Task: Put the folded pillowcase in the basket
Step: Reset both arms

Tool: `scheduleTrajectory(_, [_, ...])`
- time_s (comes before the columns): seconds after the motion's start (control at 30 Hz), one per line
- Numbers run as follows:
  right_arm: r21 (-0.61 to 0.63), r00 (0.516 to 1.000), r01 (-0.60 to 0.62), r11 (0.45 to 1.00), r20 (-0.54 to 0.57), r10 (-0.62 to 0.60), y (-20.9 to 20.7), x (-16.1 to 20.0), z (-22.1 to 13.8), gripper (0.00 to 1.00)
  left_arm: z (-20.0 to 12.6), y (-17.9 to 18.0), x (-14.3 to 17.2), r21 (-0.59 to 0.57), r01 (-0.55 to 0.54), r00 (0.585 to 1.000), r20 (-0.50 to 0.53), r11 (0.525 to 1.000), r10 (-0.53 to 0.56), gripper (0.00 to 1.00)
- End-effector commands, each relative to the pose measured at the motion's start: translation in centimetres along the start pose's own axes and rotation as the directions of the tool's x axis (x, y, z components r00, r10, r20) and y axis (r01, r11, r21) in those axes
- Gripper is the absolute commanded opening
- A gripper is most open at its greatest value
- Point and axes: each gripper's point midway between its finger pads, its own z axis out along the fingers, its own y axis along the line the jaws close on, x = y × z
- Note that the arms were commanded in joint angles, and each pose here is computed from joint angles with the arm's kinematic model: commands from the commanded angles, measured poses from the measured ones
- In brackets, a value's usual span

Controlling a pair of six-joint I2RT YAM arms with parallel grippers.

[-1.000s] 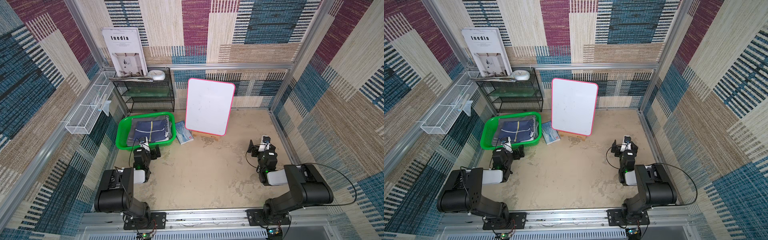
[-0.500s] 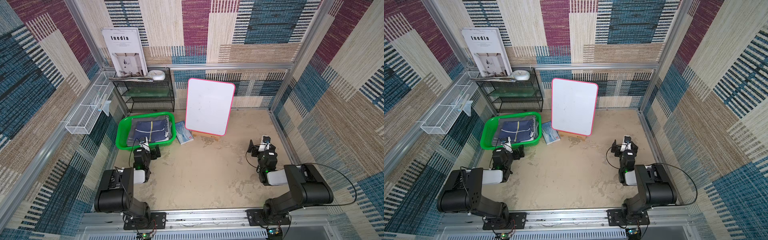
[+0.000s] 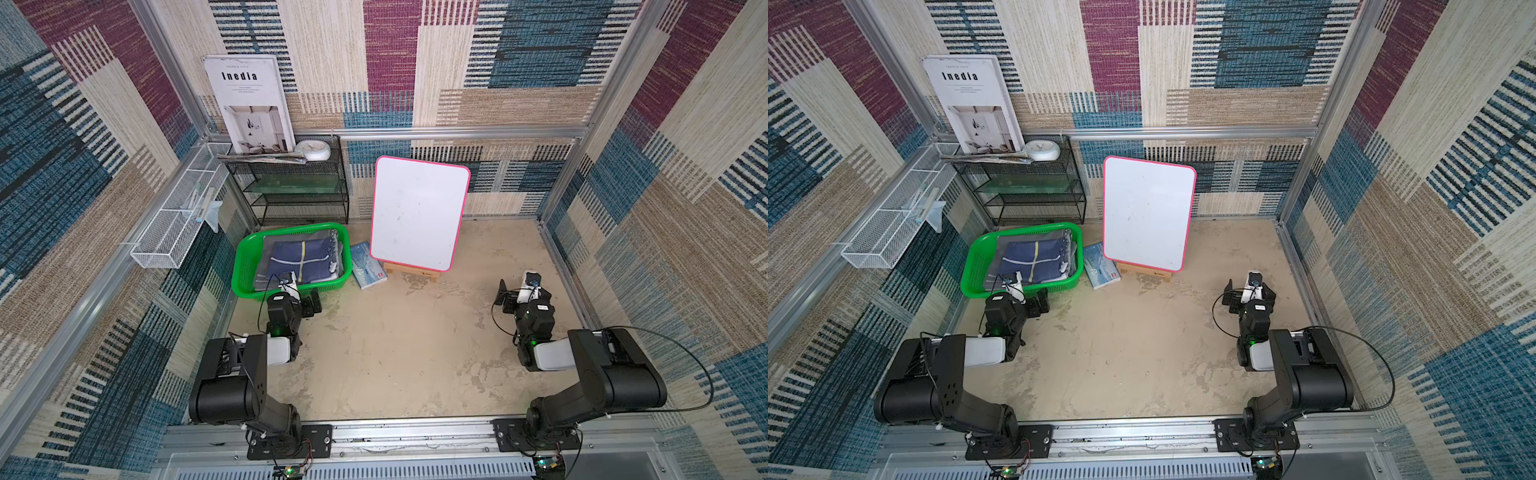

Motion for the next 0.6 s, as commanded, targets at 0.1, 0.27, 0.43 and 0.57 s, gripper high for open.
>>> scheduleTrajectory(0.1, [-0.128, 0.997, 0.051, 0.990, 0.057, -0.044, 2.0, -2.0, -1.2, 1.00, -2.3, -0.5, -1.1, 0.024, -0.021, 0.993, 0.119, 0.999, 0.018, 0.99])
scheduleTrajectory(0.27, [-0.055, 1.000, 0.015, 0.998, 0.026, -0.013, 0.9, -1.1, -0.1, 1.00, -0.8, -0.9, -0.8, 0.052, -0.030, 0.998, 0.056, 0.998, 0.027, 0.99])
scheduleTrajectory(0.43, [-0.052, 1.000, 0.001, 0.999, 0.009, 0.000, 0.6, -0.5, 0.4, 1.00, 0.1, -1.0, -0.6, 0.057, -0.027, 0.999, 0.018, 0.998, 0.026, 0.99])
scheduleTrajectory(0.57, [-0.052, 1.000, 0.001, 0.999, 0.009, 0.000, 0.6, -0.5, 0.3, 1.00, 0.2, -1.0, -0.5, 0.054, -0.029, 1.000, 0.008, 0.998, 0.029, 0.99])
